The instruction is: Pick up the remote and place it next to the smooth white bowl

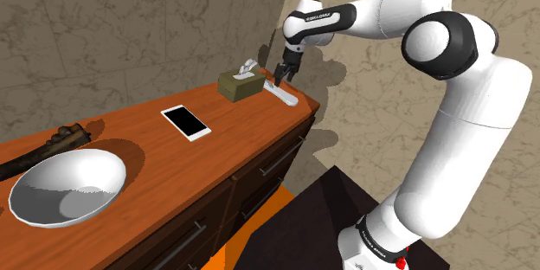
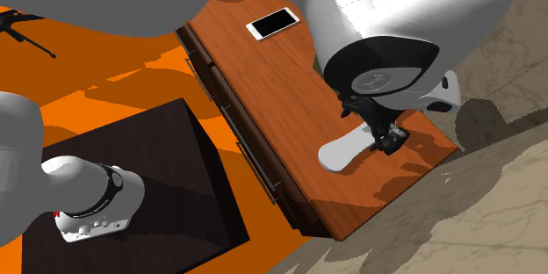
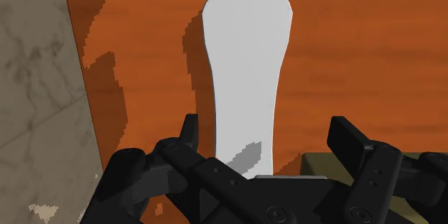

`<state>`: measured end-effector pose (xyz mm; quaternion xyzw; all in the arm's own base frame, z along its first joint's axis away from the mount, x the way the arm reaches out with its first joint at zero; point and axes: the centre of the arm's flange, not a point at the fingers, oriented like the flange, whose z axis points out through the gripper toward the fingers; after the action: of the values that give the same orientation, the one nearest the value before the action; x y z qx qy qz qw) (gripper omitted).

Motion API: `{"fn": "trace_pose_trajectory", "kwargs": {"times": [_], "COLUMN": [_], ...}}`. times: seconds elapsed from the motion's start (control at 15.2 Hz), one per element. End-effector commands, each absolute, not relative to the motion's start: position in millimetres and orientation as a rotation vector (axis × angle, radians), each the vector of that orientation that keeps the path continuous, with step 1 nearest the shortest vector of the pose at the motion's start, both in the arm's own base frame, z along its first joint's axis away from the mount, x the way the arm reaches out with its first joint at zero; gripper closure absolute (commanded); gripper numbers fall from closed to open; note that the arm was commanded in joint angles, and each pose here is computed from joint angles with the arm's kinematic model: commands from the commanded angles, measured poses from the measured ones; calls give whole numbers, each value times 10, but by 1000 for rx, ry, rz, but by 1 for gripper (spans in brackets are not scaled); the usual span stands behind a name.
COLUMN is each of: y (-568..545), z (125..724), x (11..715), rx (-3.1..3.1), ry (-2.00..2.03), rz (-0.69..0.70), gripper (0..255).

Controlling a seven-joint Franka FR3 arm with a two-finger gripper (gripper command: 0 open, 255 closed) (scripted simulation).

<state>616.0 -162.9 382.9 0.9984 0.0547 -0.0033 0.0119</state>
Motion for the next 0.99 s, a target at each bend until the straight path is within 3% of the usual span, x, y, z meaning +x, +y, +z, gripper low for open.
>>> {"fn": "trace_pose_trajectory", "kwargs": {"times": [0.0,0.46,0.92], "y": [-1693,-1701,-1701], "z": [3704,3304,3304], "x": [6317,6313,6313], "rx": [3117,3117,3117], "ry": [168,168,168], "rz": [-15,-15,-15], "gripper": [0,0,0]}}
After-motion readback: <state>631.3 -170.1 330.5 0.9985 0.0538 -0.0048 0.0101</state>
